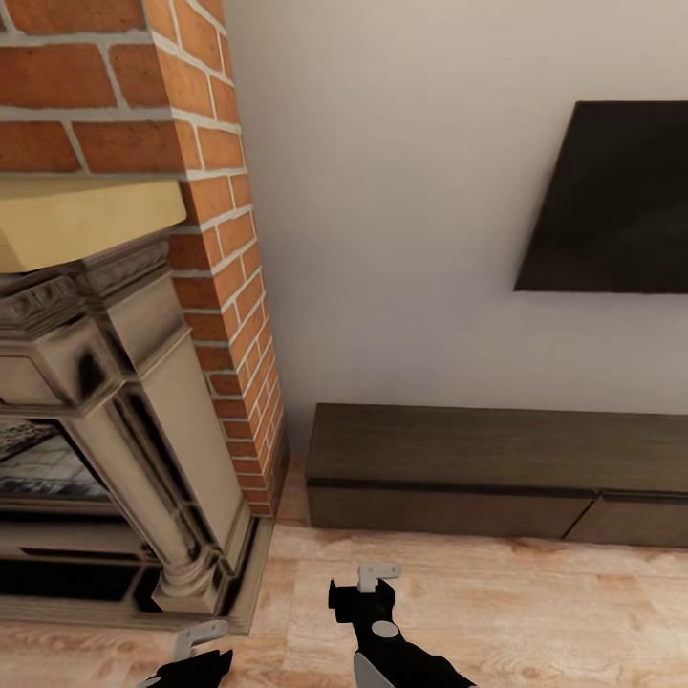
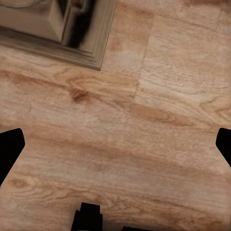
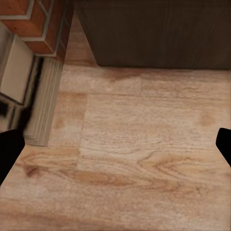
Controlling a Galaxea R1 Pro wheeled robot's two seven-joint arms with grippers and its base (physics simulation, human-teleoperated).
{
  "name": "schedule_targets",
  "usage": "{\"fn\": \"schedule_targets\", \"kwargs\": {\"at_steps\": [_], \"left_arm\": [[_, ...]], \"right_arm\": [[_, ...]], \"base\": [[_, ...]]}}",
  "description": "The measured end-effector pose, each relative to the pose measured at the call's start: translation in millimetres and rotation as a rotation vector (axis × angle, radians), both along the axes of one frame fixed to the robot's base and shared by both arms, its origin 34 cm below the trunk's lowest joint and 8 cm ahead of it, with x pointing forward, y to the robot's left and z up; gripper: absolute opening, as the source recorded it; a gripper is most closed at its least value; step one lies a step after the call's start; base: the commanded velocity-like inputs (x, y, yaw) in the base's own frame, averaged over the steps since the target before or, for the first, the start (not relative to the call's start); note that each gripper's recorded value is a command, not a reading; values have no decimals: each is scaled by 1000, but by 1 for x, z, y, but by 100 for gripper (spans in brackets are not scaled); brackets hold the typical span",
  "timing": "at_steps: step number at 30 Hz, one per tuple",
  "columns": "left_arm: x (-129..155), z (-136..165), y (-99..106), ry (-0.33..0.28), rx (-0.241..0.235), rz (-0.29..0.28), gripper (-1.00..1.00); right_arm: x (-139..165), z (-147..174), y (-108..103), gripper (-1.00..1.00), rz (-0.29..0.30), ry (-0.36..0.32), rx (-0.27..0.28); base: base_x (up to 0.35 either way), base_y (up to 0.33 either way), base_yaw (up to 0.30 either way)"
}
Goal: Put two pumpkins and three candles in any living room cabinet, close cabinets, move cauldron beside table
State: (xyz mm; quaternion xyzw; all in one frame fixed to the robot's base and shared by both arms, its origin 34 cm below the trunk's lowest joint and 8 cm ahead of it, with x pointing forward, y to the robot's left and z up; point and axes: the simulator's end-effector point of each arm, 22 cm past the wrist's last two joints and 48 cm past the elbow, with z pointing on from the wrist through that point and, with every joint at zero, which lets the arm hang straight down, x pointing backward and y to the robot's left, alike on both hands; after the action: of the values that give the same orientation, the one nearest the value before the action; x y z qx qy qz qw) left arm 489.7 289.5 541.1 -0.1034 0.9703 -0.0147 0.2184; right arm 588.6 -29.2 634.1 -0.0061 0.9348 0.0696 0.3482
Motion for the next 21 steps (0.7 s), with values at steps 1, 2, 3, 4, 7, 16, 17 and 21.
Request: {"fn": "schedule_targets", "kwargs": {"at_steps": [1,2,3,4,7,16,17,21], "left_arm": [[0,0,0,0,0,0,100],[0,0,0,0,0,0,100],[0,0,0,0,0,0,100],[0,0,0,0,0,0,100],[0,0,0,0,0,0,100],[0,0,0,0,0,0,100],[0,0,0,0,0,0,100],[0,0,0,0,0,0,100]], "right_arm": [[0,0,0,100,0,0,0],[0,0,0,100,0,-1,1],[0,0,0,100,1,-1,1],[0,0,0,100,1,-1,0],[0,0,0,100,1,-1,1],[0,0,0,100,0,-1,1],[0,0,0,100,0,-1,1],[0,0,0,100,0,-1,1]], "base": [[163,1,0],[155,0,0],[119,0,0],[76,0,0],[33,0,0],[9,0,-44],[55,0,-206],[123,42,-156]]}}
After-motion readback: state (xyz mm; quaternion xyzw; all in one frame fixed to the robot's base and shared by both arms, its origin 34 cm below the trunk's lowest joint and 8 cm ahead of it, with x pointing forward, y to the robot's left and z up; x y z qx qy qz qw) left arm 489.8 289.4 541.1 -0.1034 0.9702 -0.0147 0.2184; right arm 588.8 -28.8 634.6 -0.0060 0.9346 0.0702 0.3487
